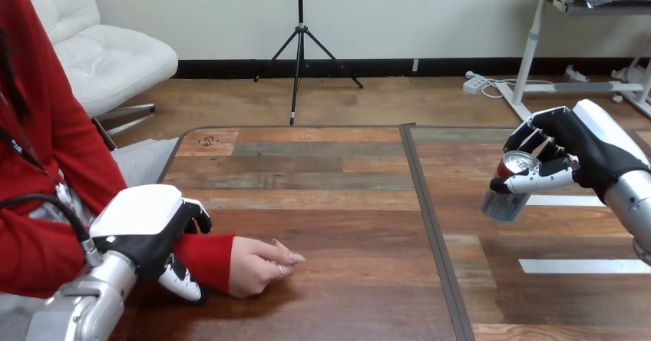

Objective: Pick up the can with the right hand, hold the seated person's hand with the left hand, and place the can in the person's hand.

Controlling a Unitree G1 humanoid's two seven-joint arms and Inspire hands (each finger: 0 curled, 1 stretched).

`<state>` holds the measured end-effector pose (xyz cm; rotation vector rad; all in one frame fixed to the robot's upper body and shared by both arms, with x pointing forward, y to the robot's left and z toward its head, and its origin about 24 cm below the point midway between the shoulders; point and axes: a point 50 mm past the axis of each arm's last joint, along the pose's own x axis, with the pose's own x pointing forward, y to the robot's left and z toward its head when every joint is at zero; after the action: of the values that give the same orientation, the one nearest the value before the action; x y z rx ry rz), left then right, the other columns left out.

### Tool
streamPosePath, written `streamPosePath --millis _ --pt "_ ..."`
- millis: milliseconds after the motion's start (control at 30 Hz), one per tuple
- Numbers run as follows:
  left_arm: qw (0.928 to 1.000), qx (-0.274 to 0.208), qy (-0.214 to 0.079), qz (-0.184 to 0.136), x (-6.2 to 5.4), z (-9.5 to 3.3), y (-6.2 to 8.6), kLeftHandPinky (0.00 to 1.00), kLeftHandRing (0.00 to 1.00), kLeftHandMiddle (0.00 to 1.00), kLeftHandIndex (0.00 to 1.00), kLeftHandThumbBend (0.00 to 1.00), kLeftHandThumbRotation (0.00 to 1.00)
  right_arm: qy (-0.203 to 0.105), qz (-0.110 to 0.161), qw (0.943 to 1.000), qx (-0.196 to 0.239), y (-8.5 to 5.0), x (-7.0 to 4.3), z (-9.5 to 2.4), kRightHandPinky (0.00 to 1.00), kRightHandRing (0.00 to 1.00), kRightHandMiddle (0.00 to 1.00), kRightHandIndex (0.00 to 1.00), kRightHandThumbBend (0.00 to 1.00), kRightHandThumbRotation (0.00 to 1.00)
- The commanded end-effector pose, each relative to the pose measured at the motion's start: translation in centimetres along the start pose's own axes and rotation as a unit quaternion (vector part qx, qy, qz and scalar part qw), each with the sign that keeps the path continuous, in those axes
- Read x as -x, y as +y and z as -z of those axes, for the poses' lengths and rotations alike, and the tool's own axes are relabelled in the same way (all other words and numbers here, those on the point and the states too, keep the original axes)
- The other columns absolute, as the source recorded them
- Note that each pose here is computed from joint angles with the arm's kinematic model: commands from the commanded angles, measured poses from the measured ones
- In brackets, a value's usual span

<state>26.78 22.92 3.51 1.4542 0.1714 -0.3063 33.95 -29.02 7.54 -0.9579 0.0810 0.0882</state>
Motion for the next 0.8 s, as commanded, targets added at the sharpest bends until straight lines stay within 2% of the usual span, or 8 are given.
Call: streamPosePath --millis 0,133,367,700,767 --pt "0.9998 -0.017 0.001 0.003 -0.9 0.1 0.3 0.58 0.63 0.66 0.65 0.94 0.0 -0.05 0.064 0.9967 -0.008 -3.3 -0.7 -2.1 0.41 0.41 0.45 0.49 0.7 0.0" --pt "0.9996 -0.023 0.0 0.013 -1.1 0.0 0.1 0.49 0.56 0.6 0.61 0.93 0.0 -0.048 0.066 0.9966 -0.008 -3.3 -0.7 -2.1 0.41 0.41 0.46 0.49 0.7 0.0" --pt "0.9993 -0.023 -0.002 0.028 -1.4 -0.2 -0.1 0.39 0.47 0.51 0.55 0.91 0.0 -0.051 0.068 0.9963 -0.011 -3.3 -0.7 -2.2 0.41 0.41 0.46 0.49 0.71 0.0" --pt "0.9984 0.005 0.001 0.056 -1.9 -0.5 -0.8 0.36 0.43 0.47 0.49 0.9 0.0 -0.05 0.07 0.9962 -0.007 -3.4 -0.7 -2.3 0.37 0.39 0.46 0.5 0.71 0.0" --pt "0.9981 0.008 0.002 0.061 -2.0 -0.6 -0.9 0.34 0.4 0.44 0.45 0.89 0.0 -0.051 0.071 0.9962 -0.008 -3.4 -0.7 -2.3 0.35 0.38 0.45 0.5 0.71 0.0"
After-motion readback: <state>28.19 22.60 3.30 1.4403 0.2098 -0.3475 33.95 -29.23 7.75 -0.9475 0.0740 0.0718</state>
